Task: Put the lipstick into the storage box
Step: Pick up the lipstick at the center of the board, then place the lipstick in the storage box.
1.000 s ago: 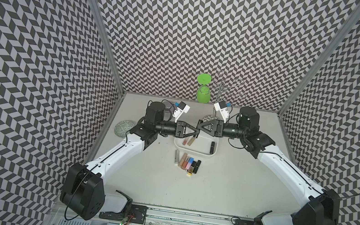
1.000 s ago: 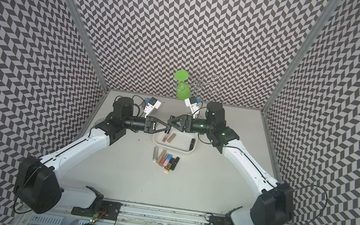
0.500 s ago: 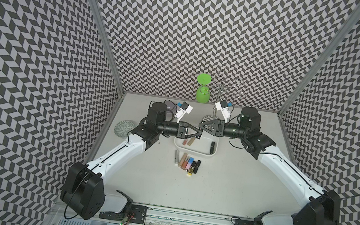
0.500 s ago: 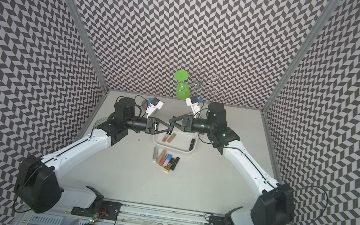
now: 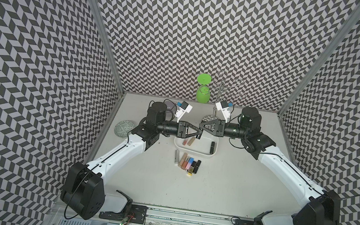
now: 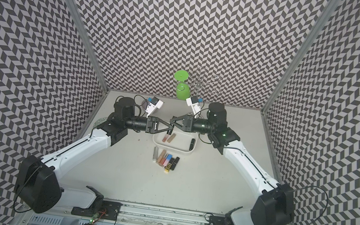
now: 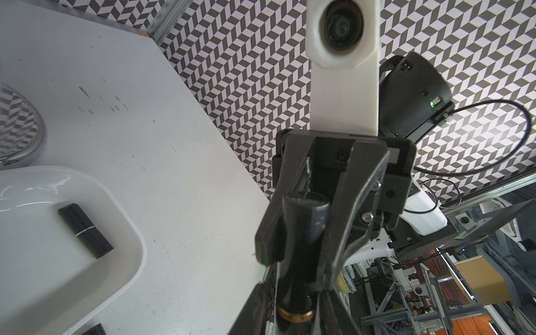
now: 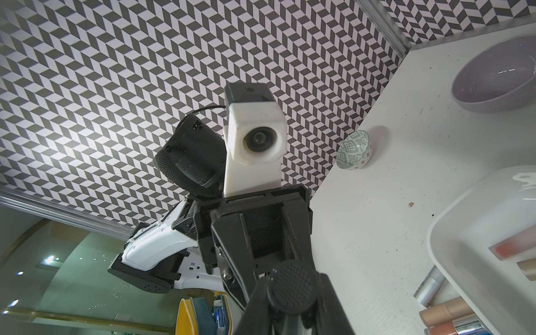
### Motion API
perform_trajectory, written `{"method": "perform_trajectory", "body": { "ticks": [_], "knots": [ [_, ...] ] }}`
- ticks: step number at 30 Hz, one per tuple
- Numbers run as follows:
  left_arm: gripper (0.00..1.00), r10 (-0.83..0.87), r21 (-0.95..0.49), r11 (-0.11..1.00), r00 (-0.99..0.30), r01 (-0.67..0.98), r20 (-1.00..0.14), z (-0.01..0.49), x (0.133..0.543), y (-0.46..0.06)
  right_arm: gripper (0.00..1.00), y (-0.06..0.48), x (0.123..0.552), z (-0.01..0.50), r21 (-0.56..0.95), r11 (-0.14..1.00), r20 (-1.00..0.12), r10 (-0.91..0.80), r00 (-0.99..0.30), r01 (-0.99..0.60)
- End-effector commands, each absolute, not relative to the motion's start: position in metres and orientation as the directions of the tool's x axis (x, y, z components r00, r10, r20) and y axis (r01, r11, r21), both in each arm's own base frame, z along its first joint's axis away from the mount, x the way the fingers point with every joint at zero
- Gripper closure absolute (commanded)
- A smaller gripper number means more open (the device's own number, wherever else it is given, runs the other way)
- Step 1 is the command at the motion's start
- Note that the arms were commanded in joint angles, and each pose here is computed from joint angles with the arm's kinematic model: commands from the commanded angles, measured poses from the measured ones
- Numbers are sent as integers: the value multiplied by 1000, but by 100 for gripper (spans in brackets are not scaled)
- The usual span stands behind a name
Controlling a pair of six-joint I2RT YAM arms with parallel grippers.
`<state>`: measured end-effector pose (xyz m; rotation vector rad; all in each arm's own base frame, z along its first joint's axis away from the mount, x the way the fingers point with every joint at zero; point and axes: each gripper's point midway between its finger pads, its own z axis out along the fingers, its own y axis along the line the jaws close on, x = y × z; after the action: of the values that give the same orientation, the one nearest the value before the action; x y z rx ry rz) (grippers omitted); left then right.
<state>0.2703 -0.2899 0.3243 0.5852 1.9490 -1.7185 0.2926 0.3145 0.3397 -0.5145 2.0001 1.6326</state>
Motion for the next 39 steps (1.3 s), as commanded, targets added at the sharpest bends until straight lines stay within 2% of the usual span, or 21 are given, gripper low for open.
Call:
{"method": "perform_trajectory", "body": {
  "ticks": [1,3,9,13,17,22,24,25,26,35,39],
  "knots": [
    [56,-13,-749,106,-752,654,-659,347,272,-291,84,307,288,356,748,193,-654,46,-755,-636],
    [48,-11,-746,110,-749,657,-662,348,272,-291,84,304,290,355,747,204,-654,51,-755,-633],
    [47,-15,-748,169,-757,642,-653,338,274,-287,84,292,305,343,752,278,-637,73,-767,-598],
    [47,-37,-752,261,-772,605,-634,322,281,-275,84,286,317,327,749,351,-622,81,-779,-562],
    [41,-55,-720,411,-773,559,-631,299,290,-257,83,278,334,302,729,481,-595,91,-798,-488],
    [33,-61,-679,515,-768,523,-637,278,289,-241,84,269,349,276,702,583,-564,103,-820,-410],
    [24,-55,-672,546,-779,501,-625,265,288,-236,84,267,353,268,695,608,-550,108,-828,-383],
    [6,-51,-671,560,-789,485,-613,256,288,-234,83,265,355,262,691,623,-541,110,-834,-367],
    [1,-46,-671,570,-797,474,-602,249,287,-232,83,264,358,256,687,639,-530,114,-840,-347],
    [1,-11,-673,618,-851,406,-525,207,279,-223,84,266,372,208,669,702,-418,82,-905,-245],
    [1,-19,-651,662,-860,371,-510,192,280,-214,84,269,380,197,667,709,-404,83,-911,-231]
  ]
}}
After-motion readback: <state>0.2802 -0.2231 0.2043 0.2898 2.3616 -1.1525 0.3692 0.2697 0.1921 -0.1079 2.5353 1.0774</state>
